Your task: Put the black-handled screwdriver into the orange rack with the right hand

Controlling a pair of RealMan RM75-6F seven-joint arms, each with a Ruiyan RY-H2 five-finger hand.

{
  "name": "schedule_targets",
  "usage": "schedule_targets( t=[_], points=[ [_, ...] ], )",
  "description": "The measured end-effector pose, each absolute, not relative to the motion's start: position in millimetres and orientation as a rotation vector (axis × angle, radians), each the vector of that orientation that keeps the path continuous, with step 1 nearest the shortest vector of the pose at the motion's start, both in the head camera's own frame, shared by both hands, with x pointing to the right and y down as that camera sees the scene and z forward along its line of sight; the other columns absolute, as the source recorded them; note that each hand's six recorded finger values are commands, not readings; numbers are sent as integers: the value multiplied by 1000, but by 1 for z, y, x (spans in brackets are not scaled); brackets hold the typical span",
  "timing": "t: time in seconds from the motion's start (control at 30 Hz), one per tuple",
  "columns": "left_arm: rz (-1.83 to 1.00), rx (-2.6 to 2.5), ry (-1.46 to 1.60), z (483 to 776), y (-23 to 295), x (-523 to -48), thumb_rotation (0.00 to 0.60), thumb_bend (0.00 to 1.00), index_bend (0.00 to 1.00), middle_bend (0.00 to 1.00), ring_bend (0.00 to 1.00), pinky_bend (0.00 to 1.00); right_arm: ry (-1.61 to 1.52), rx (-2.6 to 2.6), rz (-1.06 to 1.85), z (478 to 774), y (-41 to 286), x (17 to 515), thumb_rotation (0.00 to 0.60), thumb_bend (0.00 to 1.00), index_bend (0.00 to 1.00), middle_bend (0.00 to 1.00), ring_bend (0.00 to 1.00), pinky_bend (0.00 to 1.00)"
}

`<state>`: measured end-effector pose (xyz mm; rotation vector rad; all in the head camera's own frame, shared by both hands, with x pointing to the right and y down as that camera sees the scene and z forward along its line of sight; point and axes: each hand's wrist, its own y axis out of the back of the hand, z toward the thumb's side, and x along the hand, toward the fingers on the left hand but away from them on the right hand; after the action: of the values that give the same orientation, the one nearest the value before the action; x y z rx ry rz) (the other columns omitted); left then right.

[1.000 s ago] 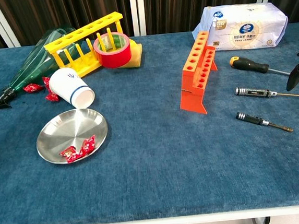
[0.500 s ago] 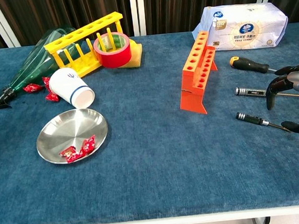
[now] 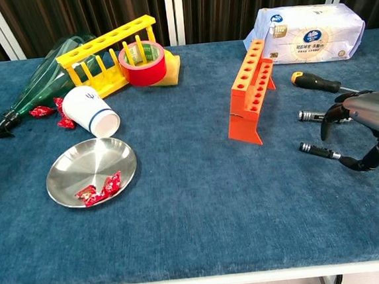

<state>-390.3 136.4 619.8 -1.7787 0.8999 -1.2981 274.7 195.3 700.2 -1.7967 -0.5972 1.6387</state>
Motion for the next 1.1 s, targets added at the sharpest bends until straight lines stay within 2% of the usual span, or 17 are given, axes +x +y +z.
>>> schedule_targets(
  t=[0.87,1.1],
  points=[
    [-1318,-1785,910,620,139,-400,600,28,119,45,17,230,-556,-1868,1586,707,201,252,599,424,432,174,0,0],
    [-1323,-1783,914,620,139,-402,600,28,119,45,17,230,-554,-1841,1562,705,201,250,599,437,499,177,0,0]
  ],
)
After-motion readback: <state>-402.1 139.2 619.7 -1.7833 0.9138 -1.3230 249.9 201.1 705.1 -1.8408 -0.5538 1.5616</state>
